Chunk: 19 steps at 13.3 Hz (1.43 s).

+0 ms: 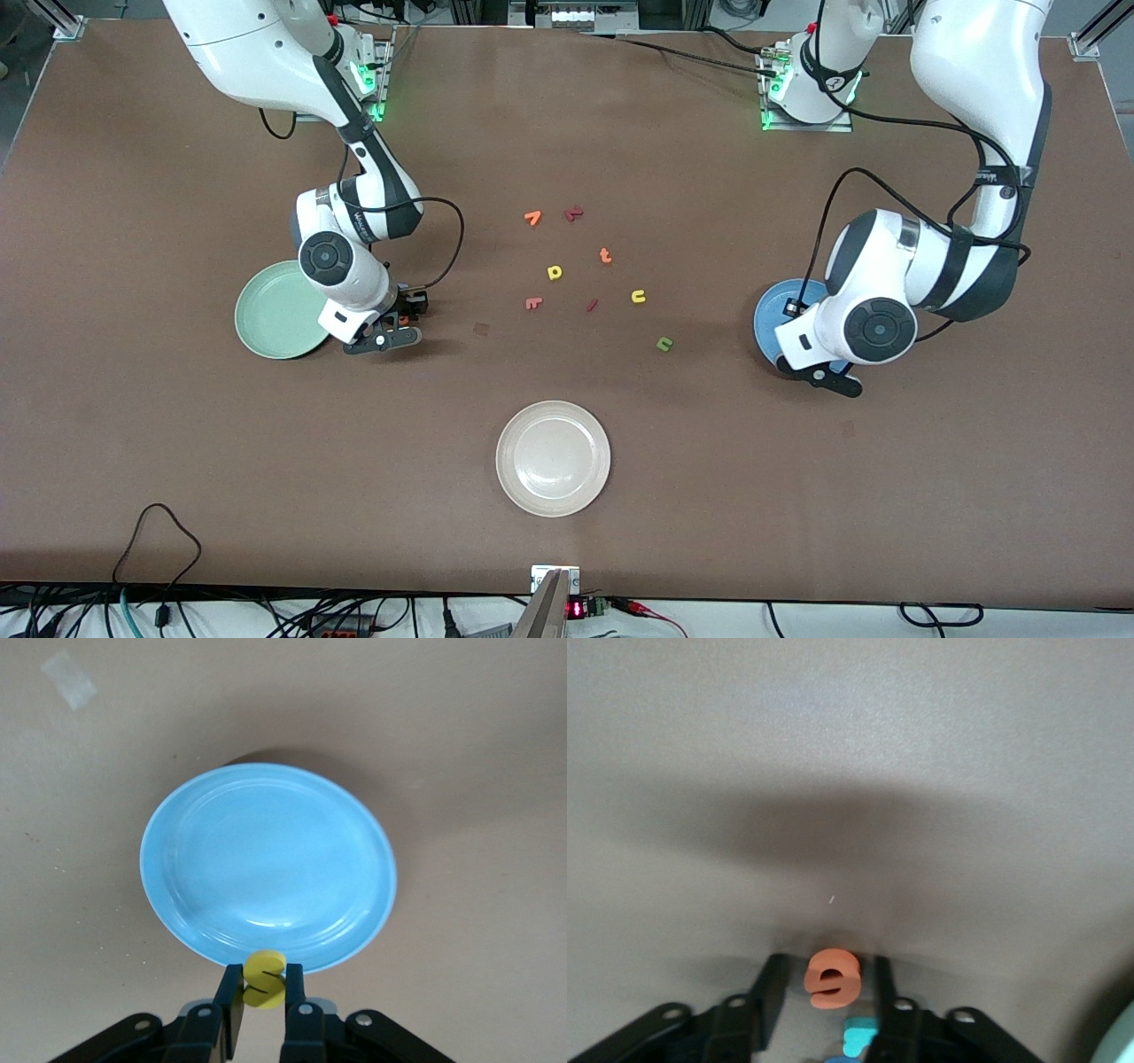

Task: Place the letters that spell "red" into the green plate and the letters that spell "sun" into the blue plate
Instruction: 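Place S on blue plate with the left gripper while the right gripper places e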

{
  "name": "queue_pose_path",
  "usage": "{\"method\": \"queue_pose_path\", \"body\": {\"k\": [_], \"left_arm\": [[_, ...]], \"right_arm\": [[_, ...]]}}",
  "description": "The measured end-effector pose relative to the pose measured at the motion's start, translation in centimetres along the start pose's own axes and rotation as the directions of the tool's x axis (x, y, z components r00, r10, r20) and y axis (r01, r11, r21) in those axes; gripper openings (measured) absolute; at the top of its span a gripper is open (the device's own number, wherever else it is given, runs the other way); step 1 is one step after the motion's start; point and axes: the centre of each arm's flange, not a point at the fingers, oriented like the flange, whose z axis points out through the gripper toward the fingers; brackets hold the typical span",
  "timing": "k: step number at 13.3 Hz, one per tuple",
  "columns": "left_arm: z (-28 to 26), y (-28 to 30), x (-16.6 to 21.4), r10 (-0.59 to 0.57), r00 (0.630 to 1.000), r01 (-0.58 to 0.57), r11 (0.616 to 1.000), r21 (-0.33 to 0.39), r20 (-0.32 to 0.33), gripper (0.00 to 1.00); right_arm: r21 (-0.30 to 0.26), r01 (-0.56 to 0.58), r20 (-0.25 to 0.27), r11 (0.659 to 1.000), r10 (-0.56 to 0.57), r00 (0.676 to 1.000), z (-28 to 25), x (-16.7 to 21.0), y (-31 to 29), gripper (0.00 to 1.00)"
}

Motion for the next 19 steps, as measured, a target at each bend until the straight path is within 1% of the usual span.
{"method": "queue_pose_path", "body": {"k": [1, 2, 5, 7, 8, 9, 10, 11, 12, 13, 14, 15, 16, 17, 19], "left_arm": [[1.7, -1.1, -0.2, -0.013, 1.000, 0.013, 1.000, -0.010, -0.013, 0.23], [3.3, -1.6, -0.5, -0.019, 0.999, 0.019, 1.000, -0.016, -0.040, 0.23], [6.7, 0.1, -1.1, 0.003, 0.992, -0.005, 1.000, -0.017, -0.124, 0.23], [8.1, 0.8, -1.2, 0.013, 0.987, -0.016, 1.000, -0.019, -0.163, 0.23], [8.6, 1.0, -1.2, 0.016, 0.984, -0.019, 1.000, -0.019, -0.177, 0.30], [8.7, 1.1, -1.2, 0.019, 0.982, -0.023, 1.000, -0.019, -0.185, 0.40], [8.6, 1.4, -1.1, 0.024, 0.981, -0.028, 0.999, -0.018, -0.194, 0.50], [8.0, 1.8, -0.9, 0.032, 0.978, -0.036, 0.999, -0.017, -0.207, 0.58], [6.9, 2.8, -0.6, 0.049, 0.972, -0.054, 0.998, -0.014, -0.229, 0.69], [5.1, 4.3, -0.2, 0.073, 0.963, -0.078, 0.997, -0.010, -0.259, 0.80], [3.2, 6.3, 0.2, 0.103, 0.953, -0.108, 0.994, -0.001, -0.287, 0.89], [1.6, 8.6, 0.6, 0.129, 0.942, -0.133, 0.991, 0.007, -0.309, 0.99], [0.4, 11.1, 1.0, 0.136, 0.935, -0.140, 0.990, 0.012, -0.328, 1.00], [-0.3, 13.2, 1.6, 0.134, 0.930, -0.139, 0.990, 0.010, -0.343, 1.00], [-0.2, 15.3, 3.8, 0.140, 0.924, -0.150, 0.989, -0.001, -0.357, 1.00]], "right_arm": [[0.000, 0.000, -0.001, 1.000, 0.000, 1.000, 0.0, 0.0, 0.0, 0.29], [0.000, 0.000, -0.001, 1.000, 0.000, 1.000, 0.0, 0.0, 0.0, 0.29], [0.000, 0.000, -0.003, 1.000, 0.000, 1.000, -0.1, 0.0, 0.0, 0.29], [0.004, -0.003, -0.022, 1.000, 0.003, 1.000, -1.3, 0.4, 0.2, 0.29], [0.007, -0.017, -0.030, 1.000, 0.017, 0.999, -3.1, 0.7, 1.0, 0.29], [0.011, -0.038, -0.034, 0.999, 0.038, 0.999, -5.5, 1.0, 2.5, 0.29], [0.018, -0.052, -0.041, 0.998, 0.053, 0.998, -8.4, 1.1, 4.8, 0.29], [0.024, -0.057, -0.054, 0.998, 0.058, 0.997, -10.9, 0.9, 7.5, 0.29], [0.028, -0.060, -0.065, 0.998, 0.062, 0.996, -12.7, 0.6, 10.6, 0.29], [0.031, -0.063, -0.068, 0.998, 0.065, 0.996, -13.6, 0.1, 13.8, 0.29], [0.033, -0.074, -0.057, 0.997, 0.076, 0.995, -13.2, -0.6, 16.6, 0.29], [0.037, -0.092, -0.029, 0.995, 0.093, 0.995, -11.8, -1.5, 18.9, 0.29], [0.041, -0.104, 0.005, 0.994, 0.104, 0.995, -9.9, -2.4, 20.1, 0.29], [0.042, -0.112, 0.028, 0.993, 0.111, 0.993, -8.0, -3.0, 20.7, 0.29], [0.039, -0.115, 0.048, 0.993, 0.113, 0.992, -4.3, -3.8, 20.6, 0.29]]}}
